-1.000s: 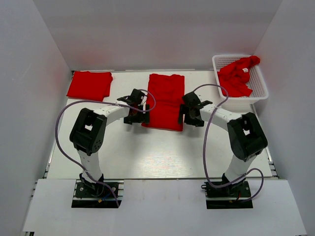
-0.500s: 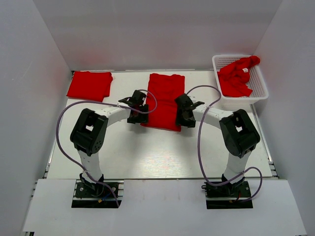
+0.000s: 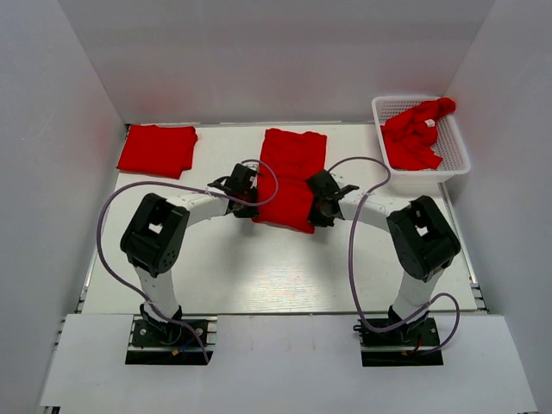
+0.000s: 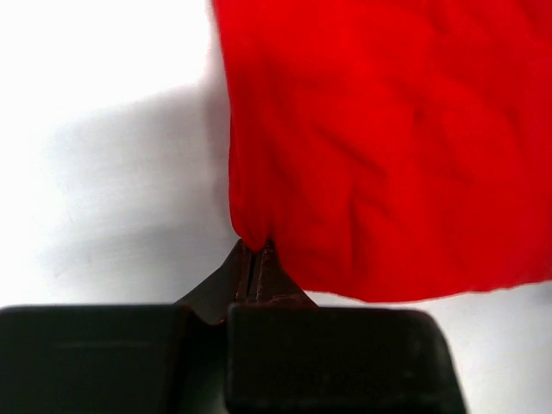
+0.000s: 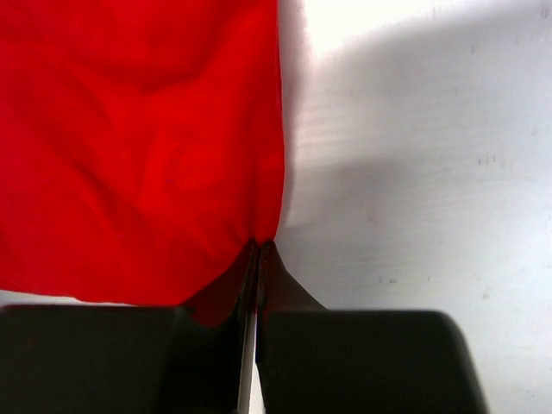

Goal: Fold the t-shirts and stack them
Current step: Grab one side of the 2/3 rectangular tshirt with both arms, then fold the long partially folded tshirt into a neat square

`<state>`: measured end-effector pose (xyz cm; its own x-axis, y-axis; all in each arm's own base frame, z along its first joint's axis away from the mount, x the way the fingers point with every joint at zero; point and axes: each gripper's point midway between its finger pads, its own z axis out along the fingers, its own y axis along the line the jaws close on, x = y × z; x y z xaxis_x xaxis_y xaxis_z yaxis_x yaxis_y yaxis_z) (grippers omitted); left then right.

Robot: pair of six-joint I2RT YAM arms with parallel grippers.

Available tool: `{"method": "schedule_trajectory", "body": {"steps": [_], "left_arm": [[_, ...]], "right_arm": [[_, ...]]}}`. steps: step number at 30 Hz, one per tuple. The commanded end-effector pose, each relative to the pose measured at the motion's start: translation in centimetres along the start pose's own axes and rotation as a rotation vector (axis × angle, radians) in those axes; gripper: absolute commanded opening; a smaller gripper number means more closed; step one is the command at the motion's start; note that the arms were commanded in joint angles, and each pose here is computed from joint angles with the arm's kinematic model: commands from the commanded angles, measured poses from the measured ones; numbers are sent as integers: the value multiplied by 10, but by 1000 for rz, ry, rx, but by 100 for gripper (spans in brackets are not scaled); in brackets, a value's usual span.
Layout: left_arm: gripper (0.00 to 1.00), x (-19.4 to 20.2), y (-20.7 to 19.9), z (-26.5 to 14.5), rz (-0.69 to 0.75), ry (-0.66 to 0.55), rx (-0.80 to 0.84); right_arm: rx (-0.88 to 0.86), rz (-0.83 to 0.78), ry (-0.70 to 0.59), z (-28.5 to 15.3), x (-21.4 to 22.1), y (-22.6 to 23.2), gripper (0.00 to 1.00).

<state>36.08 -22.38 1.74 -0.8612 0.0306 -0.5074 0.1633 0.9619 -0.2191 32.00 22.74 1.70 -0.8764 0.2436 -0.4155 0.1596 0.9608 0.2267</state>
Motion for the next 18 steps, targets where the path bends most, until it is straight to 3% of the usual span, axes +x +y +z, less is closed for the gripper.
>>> {"method": "schedule_trajectory", "body": {"steps": [1,3,9,14,18], "left_arm": [[0,61,9,-12,6,149,-19],[0,49,7,-38,7,74,0],[0,85,8,-95,-38,48,49],[0,91,2,-156,-52,11,104],[0,54,-18,-210,-62,-169,218]], "right_arm": [[41,-35,103,-11,38,-21,0],[57,-58,103,-23,41,-29,0],[4,-151,154,-76,76,-51,0],[-113,-183,208,-122,98,-50,0],[-259,-187,176,-158,91,-27,0]]}}
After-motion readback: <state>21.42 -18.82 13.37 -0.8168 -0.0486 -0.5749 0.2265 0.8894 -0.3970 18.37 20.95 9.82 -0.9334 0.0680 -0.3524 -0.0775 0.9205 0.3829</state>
